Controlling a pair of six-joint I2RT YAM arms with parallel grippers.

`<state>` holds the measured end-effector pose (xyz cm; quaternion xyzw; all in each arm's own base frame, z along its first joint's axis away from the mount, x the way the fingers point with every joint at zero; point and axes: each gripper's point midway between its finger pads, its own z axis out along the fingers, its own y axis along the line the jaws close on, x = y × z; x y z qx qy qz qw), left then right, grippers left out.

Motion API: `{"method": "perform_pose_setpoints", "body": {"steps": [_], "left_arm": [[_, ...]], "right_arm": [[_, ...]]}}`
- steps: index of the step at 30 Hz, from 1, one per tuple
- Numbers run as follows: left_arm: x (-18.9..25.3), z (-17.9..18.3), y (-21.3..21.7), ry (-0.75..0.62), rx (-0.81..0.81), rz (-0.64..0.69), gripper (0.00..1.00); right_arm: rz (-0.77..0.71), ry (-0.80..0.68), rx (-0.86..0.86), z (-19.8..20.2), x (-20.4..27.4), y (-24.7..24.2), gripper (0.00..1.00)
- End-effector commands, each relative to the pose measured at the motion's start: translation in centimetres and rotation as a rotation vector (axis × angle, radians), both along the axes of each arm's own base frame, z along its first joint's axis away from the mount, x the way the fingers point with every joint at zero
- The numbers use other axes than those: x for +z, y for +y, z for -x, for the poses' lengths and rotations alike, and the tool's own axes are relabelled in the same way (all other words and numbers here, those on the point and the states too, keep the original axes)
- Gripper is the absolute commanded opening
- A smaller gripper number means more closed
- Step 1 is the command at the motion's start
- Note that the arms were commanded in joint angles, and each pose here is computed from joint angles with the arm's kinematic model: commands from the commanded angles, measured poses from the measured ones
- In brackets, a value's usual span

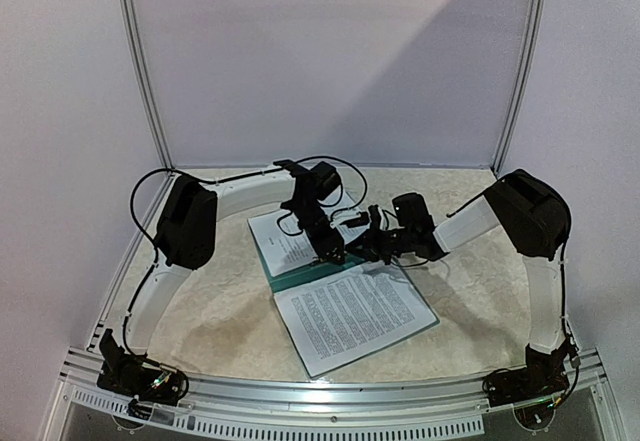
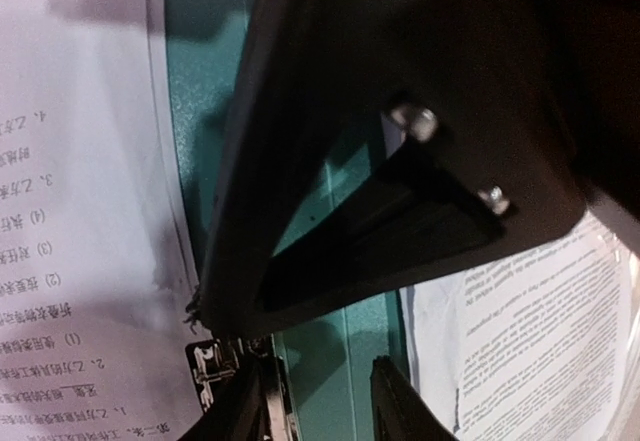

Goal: Put the files into the folder
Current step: Clamp the file in the folder with some files.

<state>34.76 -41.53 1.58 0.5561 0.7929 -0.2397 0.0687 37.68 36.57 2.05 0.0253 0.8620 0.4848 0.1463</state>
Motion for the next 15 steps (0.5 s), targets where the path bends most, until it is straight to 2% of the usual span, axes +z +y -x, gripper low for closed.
{"method": "perform_pose_setpoints", "body": {"steps": [1,4,7,9,11,15], "left_arm": [[2.4,0.5,1.0,0.009,-0.038,-0.014,0.4],[5.8,0.0,0.9,-0.021,-0.048,0.044,0.51],[8.7,-0.8,1.5,-0.057,-0.035,0.092,0.53],[9.5,-1.7,2.9,-0.089,0.005,0.064,0.49],[8.2,-2.0,4.9,-0.104,0.053,-0.014,0.43],[2.2,-0.1,8.8,-0.059,0.068,-0.182,0.43]], "right_arm": [[0.289,0.206,-0.068,3.8,-9.7,-4.6,0.0],[0.322,0.217,-0.083,3.9,-10.3,-5.2,0.0],[0.331,0.213,-0.084,3.7,-10.3,-5.3,0.0],[0.343,0.217,-0.084,3.8,-10.4,-5.4,0.0],[0.346,0.211,-0.081,3.7,-10.3,-5.4,0.0],[0.332,0.189,-0.079,3.2,-9.4,-4.9,0.0]]}}
